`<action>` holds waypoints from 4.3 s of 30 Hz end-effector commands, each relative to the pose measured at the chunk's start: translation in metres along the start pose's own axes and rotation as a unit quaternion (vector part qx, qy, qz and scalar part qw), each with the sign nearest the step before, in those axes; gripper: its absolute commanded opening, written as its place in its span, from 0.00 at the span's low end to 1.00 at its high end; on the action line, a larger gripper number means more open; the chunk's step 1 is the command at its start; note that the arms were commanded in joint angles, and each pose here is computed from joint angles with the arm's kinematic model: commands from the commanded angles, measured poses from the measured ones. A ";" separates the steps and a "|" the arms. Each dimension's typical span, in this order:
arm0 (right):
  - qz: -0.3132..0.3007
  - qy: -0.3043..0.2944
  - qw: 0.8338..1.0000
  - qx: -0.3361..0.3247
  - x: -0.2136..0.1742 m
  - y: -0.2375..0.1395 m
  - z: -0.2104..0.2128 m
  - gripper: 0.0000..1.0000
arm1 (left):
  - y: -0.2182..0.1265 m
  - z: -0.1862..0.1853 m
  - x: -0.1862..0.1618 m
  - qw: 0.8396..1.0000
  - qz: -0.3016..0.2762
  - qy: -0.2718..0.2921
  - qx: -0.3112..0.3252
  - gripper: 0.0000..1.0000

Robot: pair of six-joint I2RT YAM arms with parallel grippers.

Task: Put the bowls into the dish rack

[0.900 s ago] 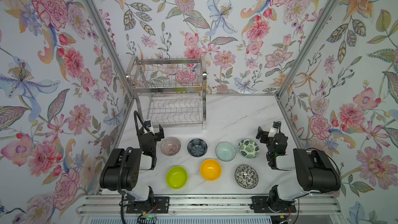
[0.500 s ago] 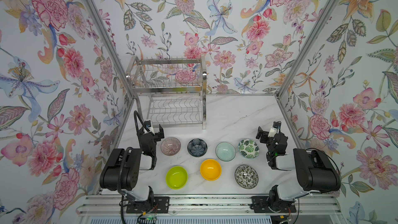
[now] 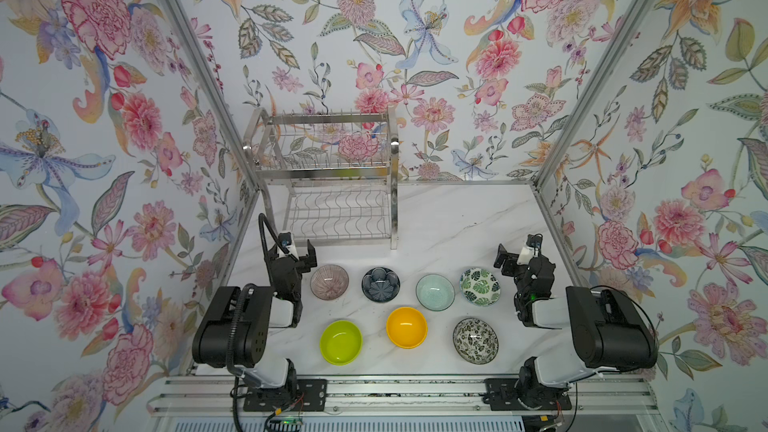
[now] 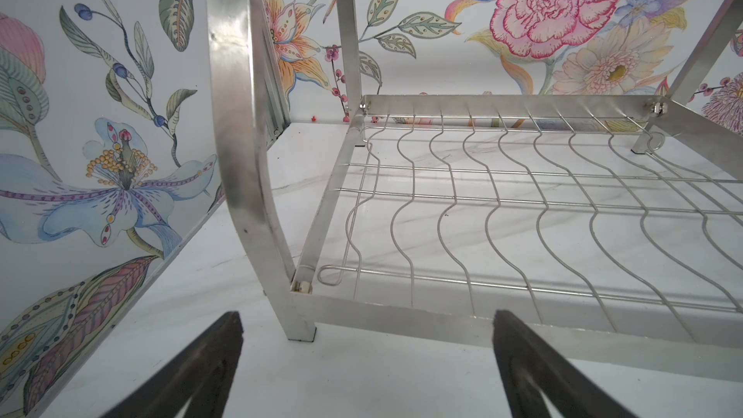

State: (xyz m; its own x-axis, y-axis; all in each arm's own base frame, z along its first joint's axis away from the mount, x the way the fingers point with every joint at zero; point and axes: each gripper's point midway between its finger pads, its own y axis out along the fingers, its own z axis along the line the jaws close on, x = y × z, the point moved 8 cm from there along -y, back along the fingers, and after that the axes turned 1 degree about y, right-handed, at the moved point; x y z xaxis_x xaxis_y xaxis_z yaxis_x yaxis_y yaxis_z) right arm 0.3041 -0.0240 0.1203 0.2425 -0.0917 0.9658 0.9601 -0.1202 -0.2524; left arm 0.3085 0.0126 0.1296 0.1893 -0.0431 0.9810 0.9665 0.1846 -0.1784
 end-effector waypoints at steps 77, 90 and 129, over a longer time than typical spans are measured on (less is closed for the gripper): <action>-0.011 0.022 0.995 -0.098 0.022 0.000 -0.011 0.98 | -0.011 0.010 0.047 0.997 0.030 -0.049 0.043 0.99; -0.013 0.060 0.984 -0.168 0.044 -0.016 -0.022 0.99 | -0.023 0.015 0.079 0.990 0.063 -0.126 0.027 0.99; 0.031 0.063 0.834 0.547 0.085 0.028 0.243 0.83 | 0.008 0.048 0.065 0.967 0.180 -0.180 -0.012 0.99</action>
State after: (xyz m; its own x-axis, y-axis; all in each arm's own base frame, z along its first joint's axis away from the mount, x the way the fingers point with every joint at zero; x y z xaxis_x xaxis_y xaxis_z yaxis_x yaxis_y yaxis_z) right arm 0.3813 0.1887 0.2005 0.3478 -0.1745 0.9212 0.6044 0.7928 -0.0781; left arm 0.3156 0.0653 0.1883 0.4200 0.4133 0.8080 0.8488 0.1361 -0.5108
